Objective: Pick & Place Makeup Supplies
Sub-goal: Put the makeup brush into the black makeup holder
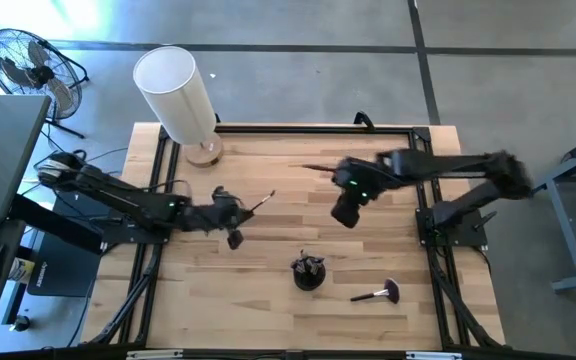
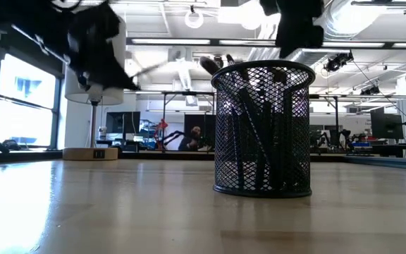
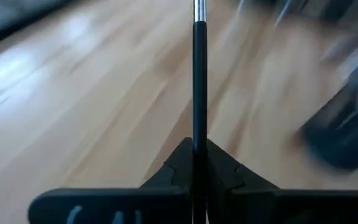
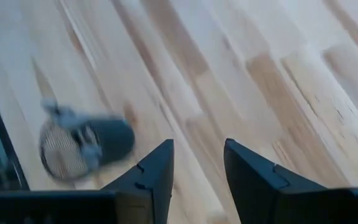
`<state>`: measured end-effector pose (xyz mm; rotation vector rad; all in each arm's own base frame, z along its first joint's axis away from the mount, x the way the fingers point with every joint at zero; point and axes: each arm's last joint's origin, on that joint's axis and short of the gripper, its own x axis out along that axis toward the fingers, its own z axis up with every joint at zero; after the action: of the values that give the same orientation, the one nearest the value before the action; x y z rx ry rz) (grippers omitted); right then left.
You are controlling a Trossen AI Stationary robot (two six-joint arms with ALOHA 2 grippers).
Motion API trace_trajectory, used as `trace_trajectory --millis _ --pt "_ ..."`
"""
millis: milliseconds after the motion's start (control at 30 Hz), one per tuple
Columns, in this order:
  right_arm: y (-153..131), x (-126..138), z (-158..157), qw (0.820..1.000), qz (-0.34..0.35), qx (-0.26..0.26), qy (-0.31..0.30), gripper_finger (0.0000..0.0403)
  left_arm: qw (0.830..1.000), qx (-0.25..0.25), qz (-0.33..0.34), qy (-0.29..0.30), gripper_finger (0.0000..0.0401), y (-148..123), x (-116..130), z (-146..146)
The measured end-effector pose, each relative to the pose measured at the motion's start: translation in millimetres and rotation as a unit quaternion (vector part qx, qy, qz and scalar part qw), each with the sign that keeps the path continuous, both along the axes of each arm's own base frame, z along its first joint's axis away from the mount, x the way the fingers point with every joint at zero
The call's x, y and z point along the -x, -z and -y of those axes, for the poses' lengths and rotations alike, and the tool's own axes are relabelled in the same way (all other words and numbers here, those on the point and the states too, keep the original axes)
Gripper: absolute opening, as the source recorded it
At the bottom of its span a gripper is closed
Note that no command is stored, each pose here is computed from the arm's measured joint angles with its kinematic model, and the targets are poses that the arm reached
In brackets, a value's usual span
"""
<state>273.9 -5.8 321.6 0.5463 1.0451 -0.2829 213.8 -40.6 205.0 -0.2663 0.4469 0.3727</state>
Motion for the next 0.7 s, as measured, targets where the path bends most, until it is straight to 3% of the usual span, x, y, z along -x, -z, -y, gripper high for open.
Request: trace_trajectory --millis 133,233,333,433,700 --pt "26.8 14.9 -10.1 0.984 0.168 0.015 0.050 0.0133 0.982 0.034 0.184 0.005 0.0005 -11.8 10.7 -2.3" --pt "47.8 11.5 -18.3 0.943 0.327 0.016 0.059 0.0133 0.963 0.031 0.267 0.010 0.0009 -19.9 14.4 -3.2" --pt "63.1 9.3 -26.5 0.894 0.445 0.016 0.047 0.0133 0.954 0.029 0.297 0.015 0.0009 -25.3 13.8 -2.9" --pt "74.1 11.3 -33.3 0.875 0.482 0.018 0.040 0.0133 0.951 0.034 0.306 0.034 0.0006 -24.6 11.0 -1.1" --pt "73.0 13.2 -49.5 0.873 0.482 0.080 -0.002 0.0133 0.948 0.040 0.307 0.077 0.0006 -23.4 -5.9 5.8"
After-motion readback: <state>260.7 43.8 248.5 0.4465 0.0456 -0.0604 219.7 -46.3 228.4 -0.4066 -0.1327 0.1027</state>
